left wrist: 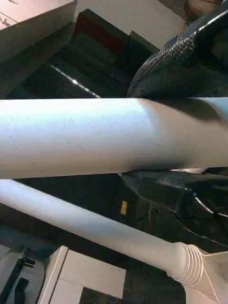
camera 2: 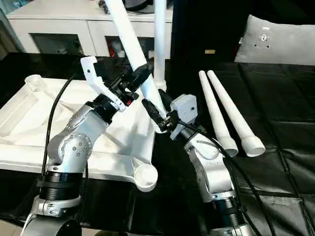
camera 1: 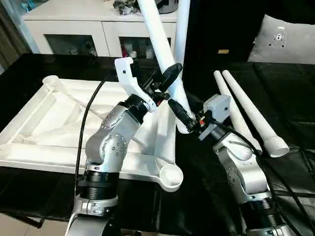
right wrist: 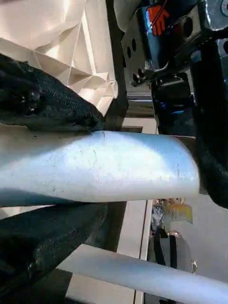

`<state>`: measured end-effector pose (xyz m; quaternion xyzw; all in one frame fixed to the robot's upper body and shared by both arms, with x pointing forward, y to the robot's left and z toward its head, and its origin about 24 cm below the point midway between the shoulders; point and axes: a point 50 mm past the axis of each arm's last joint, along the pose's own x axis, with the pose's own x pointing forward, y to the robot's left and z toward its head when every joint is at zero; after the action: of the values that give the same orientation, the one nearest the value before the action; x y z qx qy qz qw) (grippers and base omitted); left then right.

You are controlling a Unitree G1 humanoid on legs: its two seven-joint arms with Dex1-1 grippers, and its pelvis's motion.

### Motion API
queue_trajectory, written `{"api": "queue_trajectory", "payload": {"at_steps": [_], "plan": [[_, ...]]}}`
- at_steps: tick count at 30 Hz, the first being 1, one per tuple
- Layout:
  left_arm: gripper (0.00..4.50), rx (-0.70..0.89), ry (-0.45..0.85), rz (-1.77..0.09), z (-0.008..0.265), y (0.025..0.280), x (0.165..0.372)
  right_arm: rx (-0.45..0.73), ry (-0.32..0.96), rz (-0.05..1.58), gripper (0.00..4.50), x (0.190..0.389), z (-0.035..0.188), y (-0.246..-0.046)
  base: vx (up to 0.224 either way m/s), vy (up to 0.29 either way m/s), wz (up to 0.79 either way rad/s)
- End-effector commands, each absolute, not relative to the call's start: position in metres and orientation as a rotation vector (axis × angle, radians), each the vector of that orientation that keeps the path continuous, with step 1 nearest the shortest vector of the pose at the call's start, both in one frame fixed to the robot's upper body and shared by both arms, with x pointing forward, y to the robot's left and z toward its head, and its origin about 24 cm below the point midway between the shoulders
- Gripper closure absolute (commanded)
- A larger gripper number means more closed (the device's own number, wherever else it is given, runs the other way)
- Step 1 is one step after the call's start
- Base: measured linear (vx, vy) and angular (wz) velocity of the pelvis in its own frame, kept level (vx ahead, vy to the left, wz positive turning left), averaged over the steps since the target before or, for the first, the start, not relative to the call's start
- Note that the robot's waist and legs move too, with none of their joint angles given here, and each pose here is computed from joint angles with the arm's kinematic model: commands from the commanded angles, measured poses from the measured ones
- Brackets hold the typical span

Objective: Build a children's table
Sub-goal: Pick table leg

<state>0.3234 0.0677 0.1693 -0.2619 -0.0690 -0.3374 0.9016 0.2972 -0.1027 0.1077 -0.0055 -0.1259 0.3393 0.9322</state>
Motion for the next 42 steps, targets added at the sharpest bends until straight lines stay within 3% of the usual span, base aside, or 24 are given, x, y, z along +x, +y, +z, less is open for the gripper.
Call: {"api": "queue_trajectory", "payload": {"at_steps": [1,3,13,24,27,31,38,42], "plan": [[2.65,-0.533,-0.151,-0.706,0.176,0.064,0.326,-0.034,-0.283,0.714,1.94,0.299,0.114,-0.098,0.0,0.0,0.0],[2.65,-0.535,-0.153,-0.676,0.177,0.067,0.328,-0.044,-0.244,0.694,1.94,0.301,0.111,-0.102,0.0,0.0,0.0],[2.65,-0.499,-0.152,-0.627,0.177,0.083,0.336,0.056,-0.224,0.693,1.01,0.301,0.111,-0.108,0.0,0.0,0.0],[2.65,-0.432,-0.132,-0.633,0.18,0.097,0.342,0.276,-0.137,0.655,0.05,0.297,0.122,-0.147,0.0,0.0,0.0],[2.65,-0.438,-0.096,-0.681,0.181,0.1,0.342,0.303,-0.093,0.633,0.0,0.303,0.127,-0.165,0.0,0.0,0.0],[2.65,-0.484,-0.07,-0.776,0.186,0.101,0.338,0.388,-0.024,0.67,0.0,0.303,0.133,-0.175,0.0,0.0,0.0],[2.65,-0.521,-0.051,-0.881,0.191,0.1,0.332,0.439,0.012,0.758,0.0,0.298,0.139,-0.175,0.0,0.0,0.0],[2.65,-0.412,-0.067,-1.022,0.198,0.094,0.324,0.366,0.077,0.956,0.0,0.288,0.144,-0.163,0.0,0.0,0.0]]}}
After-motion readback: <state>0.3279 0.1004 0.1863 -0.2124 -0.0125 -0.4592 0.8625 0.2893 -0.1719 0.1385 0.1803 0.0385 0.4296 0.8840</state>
